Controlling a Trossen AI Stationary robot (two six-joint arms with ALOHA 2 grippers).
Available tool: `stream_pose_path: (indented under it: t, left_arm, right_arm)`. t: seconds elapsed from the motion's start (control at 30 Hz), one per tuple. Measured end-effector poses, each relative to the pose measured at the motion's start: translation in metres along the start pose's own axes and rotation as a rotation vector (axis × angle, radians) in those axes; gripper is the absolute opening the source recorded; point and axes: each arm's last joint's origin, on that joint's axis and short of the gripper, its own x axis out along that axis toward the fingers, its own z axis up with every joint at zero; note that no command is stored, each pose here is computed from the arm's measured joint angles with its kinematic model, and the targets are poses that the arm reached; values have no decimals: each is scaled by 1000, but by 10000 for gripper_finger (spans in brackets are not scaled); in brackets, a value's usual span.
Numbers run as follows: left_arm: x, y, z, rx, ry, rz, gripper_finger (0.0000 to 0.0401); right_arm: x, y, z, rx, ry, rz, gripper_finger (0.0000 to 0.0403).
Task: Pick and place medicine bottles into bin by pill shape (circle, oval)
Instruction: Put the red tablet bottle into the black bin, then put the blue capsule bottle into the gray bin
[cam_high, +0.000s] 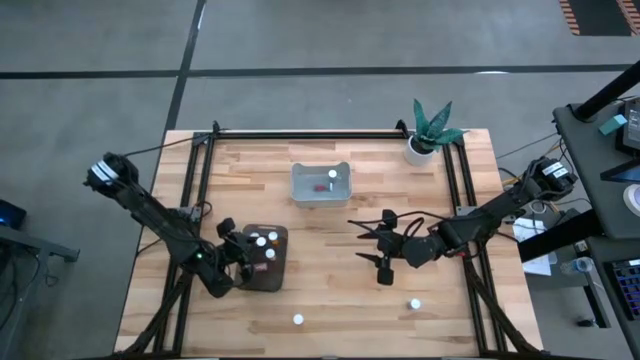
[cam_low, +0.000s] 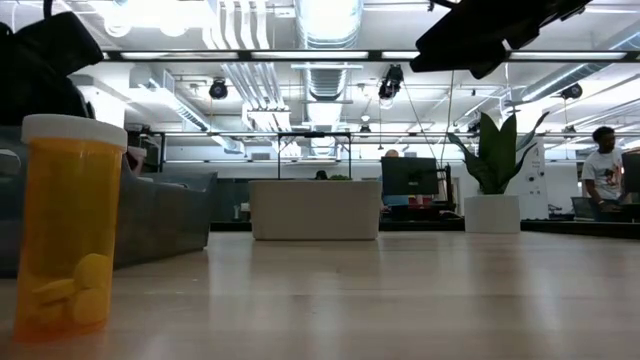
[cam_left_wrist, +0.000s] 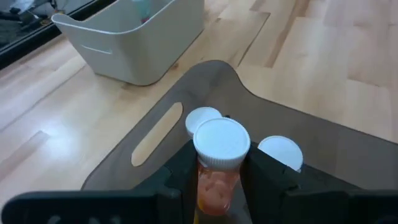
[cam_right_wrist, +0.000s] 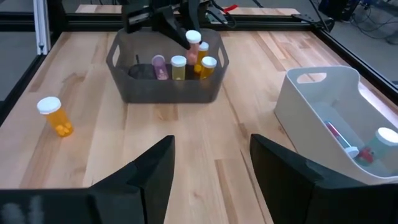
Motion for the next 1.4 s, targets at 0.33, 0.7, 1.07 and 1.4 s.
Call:
stream_pose_path:
  t: [0.33, 0.7, 1.07, 1.4]
  left_arm:
    - [8, -6, -8, -2, -2, 20, 84]
    - [8, -6, -8, -30, 3, 19, 142]
    - [3, -10, 3, -11, -7, -16, 166]
    - [-13, -12, 34, 21, -64, -80, 166]
  right_arm:
    - [0, 0, 0, 1, 1, -2, 201]
    - [0, 0, 0, 0, 1, -1, 201]
    - [0, 0, 0, 0, 2, -1, 201]
    - [0, 0, -2, 25, 35, 12, 201]
